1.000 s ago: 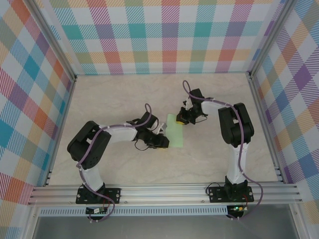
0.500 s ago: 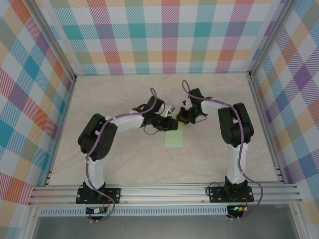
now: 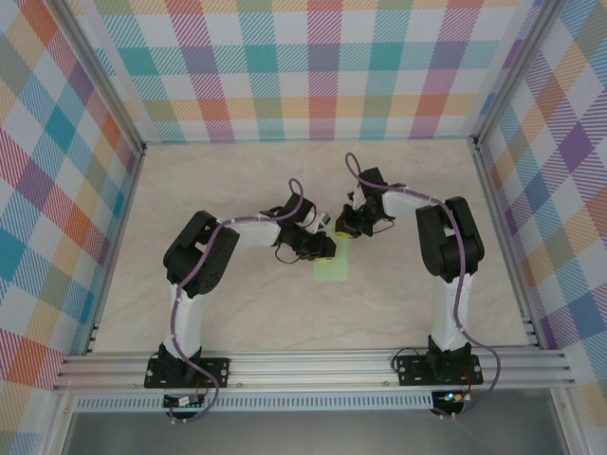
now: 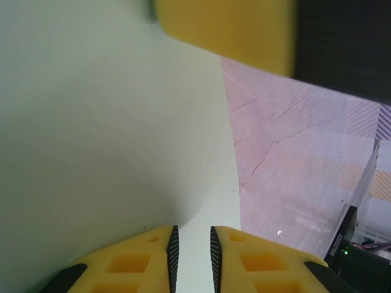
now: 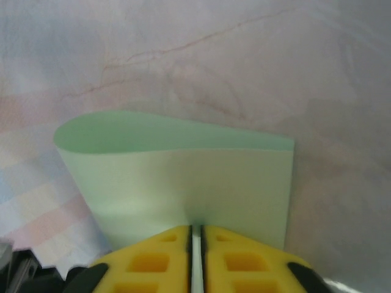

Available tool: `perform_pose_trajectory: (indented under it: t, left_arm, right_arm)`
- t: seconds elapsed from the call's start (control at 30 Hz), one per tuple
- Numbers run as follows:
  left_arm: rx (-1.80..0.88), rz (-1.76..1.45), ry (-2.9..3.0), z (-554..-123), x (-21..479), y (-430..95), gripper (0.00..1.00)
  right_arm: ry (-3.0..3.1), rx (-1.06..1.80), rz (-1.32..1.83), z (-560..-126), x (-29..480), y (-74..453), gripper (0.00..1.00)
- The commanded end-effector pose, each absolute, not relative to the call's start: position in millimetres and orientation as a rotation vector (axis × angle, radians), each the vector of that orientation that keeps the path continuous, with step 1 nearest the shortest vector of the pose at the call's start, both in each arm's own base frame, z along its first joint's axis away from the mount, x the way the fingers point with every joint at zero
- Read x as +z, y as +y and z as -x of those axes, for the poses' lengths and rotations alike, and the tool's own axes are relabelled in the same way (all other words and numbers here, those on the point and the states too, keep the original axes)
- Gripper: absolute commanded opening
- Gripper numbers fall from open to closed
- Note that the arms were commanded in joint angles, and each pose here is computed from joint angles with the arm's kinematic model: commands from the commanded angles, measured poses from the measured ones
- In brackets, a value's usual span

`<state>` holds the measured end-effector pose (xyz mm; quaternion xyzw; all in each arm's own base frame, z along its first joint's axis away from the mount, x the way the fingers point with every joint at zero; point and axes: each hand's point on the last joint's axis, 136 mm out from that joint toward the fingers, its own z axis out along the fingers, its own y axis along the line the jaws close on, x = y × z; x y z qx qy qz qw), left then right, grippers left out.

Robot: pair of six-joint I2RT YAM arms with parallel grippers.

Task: Fold a paper plane with a square sheet of paper (fold left side to right side)
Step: Hold the square sheet of paper at the center of the table.

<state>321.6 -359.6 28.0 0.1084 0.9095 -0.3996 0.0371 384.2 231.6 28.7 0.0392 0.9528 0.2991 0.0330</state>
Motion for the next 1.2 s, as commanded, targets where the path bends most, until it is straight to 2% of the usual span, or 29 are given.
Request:
perform_pose_trajectory:
  t: [0.0, 0.07, 0.13, 0.27, 0.43, 0.53, 0.7, 1.17]
  left_arm:
    - [-1.185, -0.328, 2.833, -314, 19, -350, 0.23]
    - [-1.185, -0.333, 2.83, -313, 21, -351, 0.23]
    - [-1.179, -0.337, 2.825, -314, 23, -352, 0.23]
    - [-1.175, -0.342, 2.822, -314, 25, -354, 0.23]
    - [-1.173, -0.344, 2.826, -313, 27, -355, 0.23]
    - [-1.17, -0.345, 2.826, -313, 27, -356, 0.23]
    - [-1.165, -0.341, 2.824, -314, 28, -355, 0.23]
    - [-1.159, -0.354, 2.8, -325, 38, -358, 0.25]
  right_arm:
    - [2.824, 0.819, -0.013, -386, 98, 220, 0.23]
    - [2.8, 0.777, 0.012, -374, 114, 211, 0.29]
    - [2.804, 0.774, 0.004, -355, 116, 204, 0.28]
    - [2.836, 0.883, -0.063, -307, 102, 201, 0.11]
    - [2.867, 1.06, -0.102, -267, 71, 225, 0.04]
    - [2.915, 1.056, -0.06, -261, 54, 242, 0.0]
    - [2.946, 0.994, -0.048, -267, 38, 254, 0.0]
    - [3.147, 0.699, -0.1, -235, -10, 219, 0.0]
